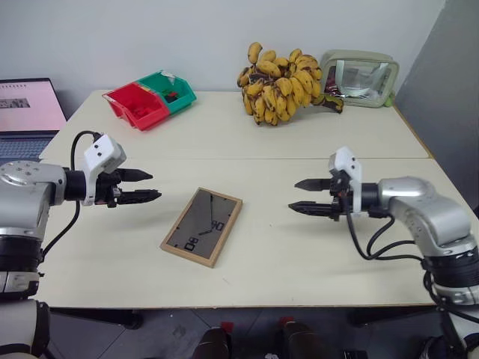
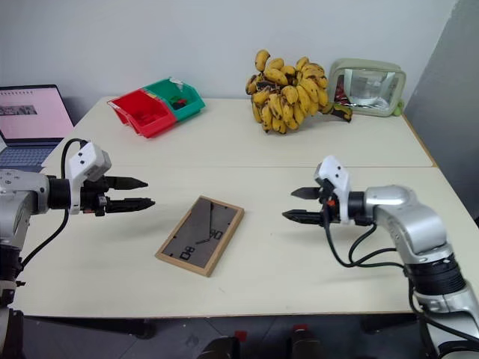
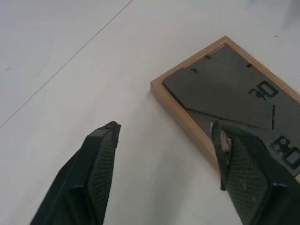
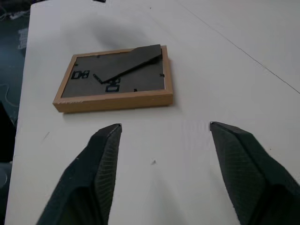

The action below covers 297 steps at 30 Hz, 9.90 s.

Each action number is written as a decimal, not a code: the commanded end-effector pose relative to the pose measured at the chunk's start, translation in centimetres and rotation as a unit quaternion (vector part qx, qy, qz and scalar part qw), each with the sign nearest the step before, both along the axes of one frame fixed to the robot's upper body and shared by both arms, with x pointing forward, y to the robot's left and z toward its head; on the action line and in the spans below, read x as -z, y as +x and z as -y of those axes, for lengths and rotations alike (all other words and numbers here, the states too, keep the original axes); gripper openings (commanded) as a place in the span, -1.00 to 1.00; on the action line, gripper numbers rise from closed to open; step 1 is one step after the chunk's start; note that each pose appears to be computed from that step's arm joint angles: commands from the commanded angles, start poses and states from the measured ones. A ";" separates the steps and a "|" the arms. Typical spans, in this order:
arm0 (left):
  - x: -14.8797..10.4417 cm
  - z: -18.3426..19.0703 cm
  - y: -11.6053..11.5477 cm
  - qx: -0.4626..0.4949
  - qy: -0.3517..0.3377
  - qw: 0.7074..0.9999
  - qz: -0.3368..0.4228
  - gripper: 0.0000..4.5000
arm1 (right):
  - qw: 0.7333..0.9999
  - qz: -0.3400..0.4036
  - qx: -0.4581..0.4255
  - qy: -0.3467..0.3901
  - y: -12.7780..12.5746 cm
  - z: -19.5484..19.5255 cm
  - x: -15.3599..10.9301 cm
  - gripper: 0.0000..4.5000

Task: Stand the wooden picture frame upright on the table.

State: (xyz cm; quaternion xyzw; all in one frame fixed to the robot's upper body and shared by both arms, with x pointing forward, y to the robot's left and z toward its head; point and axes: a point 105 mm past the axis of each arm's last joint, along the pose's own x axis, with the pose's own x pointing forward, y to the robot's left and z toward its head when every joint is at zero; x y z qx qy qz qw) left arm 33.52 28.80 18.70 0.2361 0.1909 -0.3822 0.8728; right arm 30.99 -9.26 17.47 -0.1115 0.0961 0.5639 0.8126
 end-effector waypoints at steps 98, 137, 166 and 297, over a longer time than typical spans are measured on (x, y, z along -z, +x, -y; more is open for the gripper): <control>5.6 6.2 -8.6 -0.094 -0.373 0.814 -0.436 0.18 | 0.991 0.024 0.113 -0.073 2.9 -3.5 8.0 -1.00; 10.9 13.3 -4.4 -0.109 -0.448 0.783 -0.419 0.07 | 0.991 0.009 0.119 -0.068 2.0 -5.8 9.0 -1.00; -5.1 17.2 1.5 0.049 -0.445 0.887 -0.116 -0.46 | 0.985 0.014 0.009 0.174 4.2 -2.4 -12.1 0.76; -1.6 10.7 -5.1 -0.124 -0.207 0.968 0.070 1.00 | 0.955 -0.140 0.063 0.252 10.0 -9.3 3.3 -0.63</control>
